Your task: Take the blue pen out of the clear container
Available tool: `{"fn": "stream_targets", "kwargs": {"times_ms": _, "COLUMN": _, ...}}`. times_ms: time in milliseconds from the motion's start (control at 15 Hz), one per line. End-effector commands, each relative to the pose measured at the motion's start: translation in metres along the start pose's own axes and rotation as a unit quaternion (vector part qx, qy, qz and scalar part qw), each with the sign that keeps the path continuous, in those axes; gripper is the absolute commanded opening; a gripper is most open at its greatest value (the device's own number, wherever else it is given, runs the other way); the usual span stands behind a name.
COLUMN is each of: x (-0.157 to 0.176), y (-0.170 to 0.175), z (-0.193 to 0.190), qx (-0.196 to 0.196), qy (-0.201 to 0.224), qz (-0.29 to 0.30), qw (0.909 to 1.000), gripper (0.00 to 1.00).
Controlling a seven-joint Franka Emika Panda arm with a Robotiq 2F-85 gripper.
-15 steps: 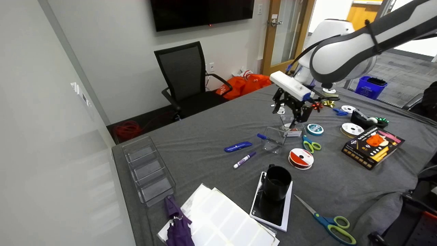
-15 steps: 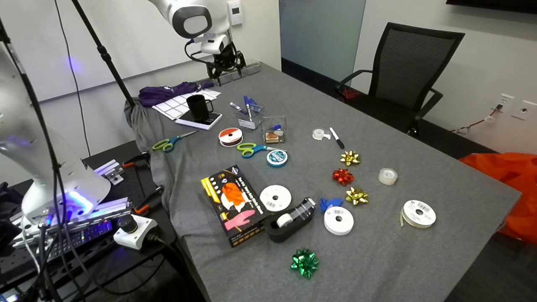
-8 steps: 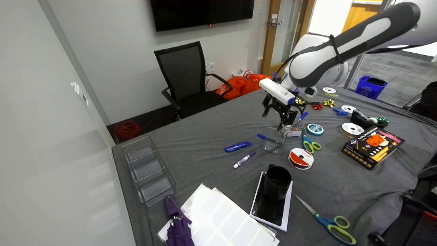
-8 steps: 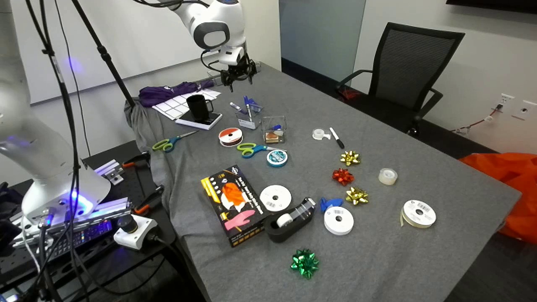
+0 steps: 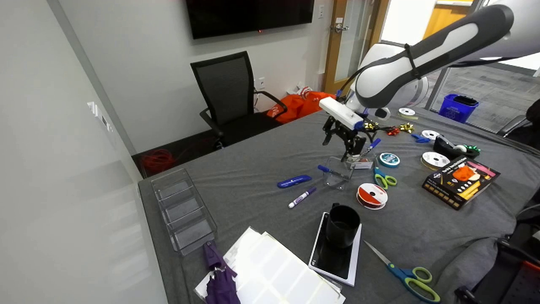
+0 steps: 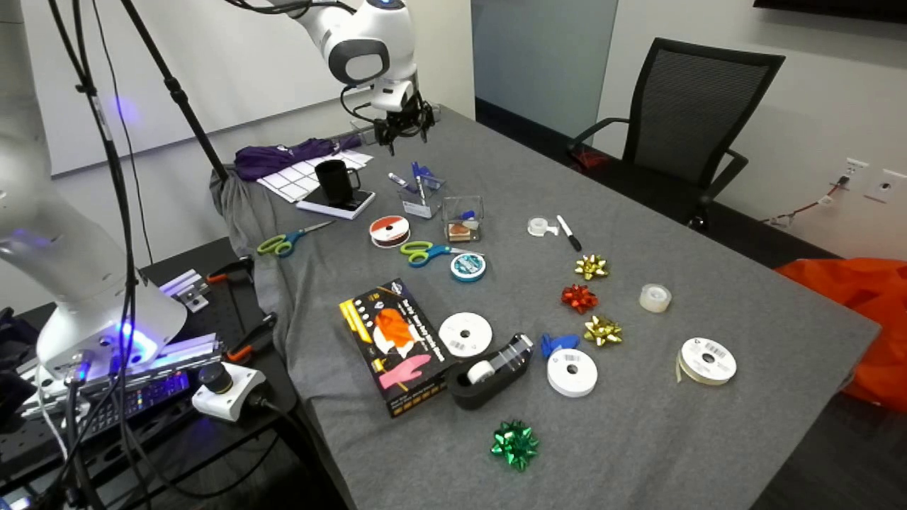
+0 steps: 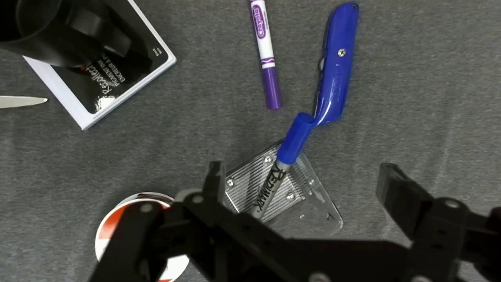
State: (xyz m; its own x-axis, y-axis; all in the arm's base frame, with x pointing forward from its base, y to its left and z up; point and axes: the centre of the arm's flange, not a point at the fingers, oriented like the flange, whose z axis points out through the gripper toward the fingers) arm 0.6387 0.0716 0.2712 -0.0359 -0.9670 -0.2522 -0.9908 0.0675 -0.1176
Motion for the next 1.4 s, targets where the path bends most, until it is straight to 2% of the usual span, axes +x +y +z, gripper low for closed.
{"fn": "stream_targets", "kwargs": {"times_ms": 0, "x": 0.009, "y": -0.003, "z": 0.017, "qx": 0.005, "qy": -0.023, "qz": 0.026, "qw": 0.9994, "gripper": 1.0}}
{"fn": "stream_targets", "kwargs": {"times_ms": 467, "x": 0.028, "y": -0.012, "z": 0.055, "qx": 0.016, "qy": -0.035, "qz": 0.075, "qw": 0.9965, "gripper": 1.0}}
{"fn": "stream_targets", "kwargs": {"times_ms": 533, "x": 0.03, "y": -0.012, "z": 0.059, "qx": 0.017, "qy": -0.034, "qz": 0.077, "qw": 0.9963, "gripper": 0.82}}
{"fn": "stream_targets", "kwargs": {"times_ms": 600, "x": 0.032, "y": -0.012, "z": 0.063, "qx": 0.018, "qy": -0.032, "qz": 0.078, "qw": 0.9963, "gripper": 0.72}}
{"fn": "stream_targets", "kwargs": {"times_ms": 800, "x": 0.039, "y": -0.009, "z": 0.073, "qx": 0.019, "qy": -0.026, "qz": 0.077, "qw": 0.9965, "gripper": 0.51}}
{"fn": "stream_targets", "kwargs": {"times_ms": 867, "x": 0.041, "y": -0.008, "z": 0.077, "qx": 0.019, "qy": -0.023, "qz": 0.077, "qw": 0.9965, "gripper": 0.55}}
{"fn": "stream_targets", "kwargs": {"times_ms": 1000, "x": 0.046, "y": -0.005, "z": 0.084, "qx": 0.018, "qy": -0.018, "qz": 0.076, "qw": 0.9967, "gripper": 0.54}}
{"fn": "stream_targets", "kwargs": {"times_ms": 1200, "x": 0.053, "y": -0.002, "z": 0.091, "qx": 0.023, "qy": -0.009, "qz": 0.074, "qw": 0.9969, "gripper": 0.72}}
{"fn": "stream_targets", "kwargs": {"times_ms": 1333, "x": 0.058, "y": 0.0, "z": 0.094, "qx": 0.025, "qy": -0.003, "qz": 0.072, "qw": 0.9971, "gripper": 0.66}}
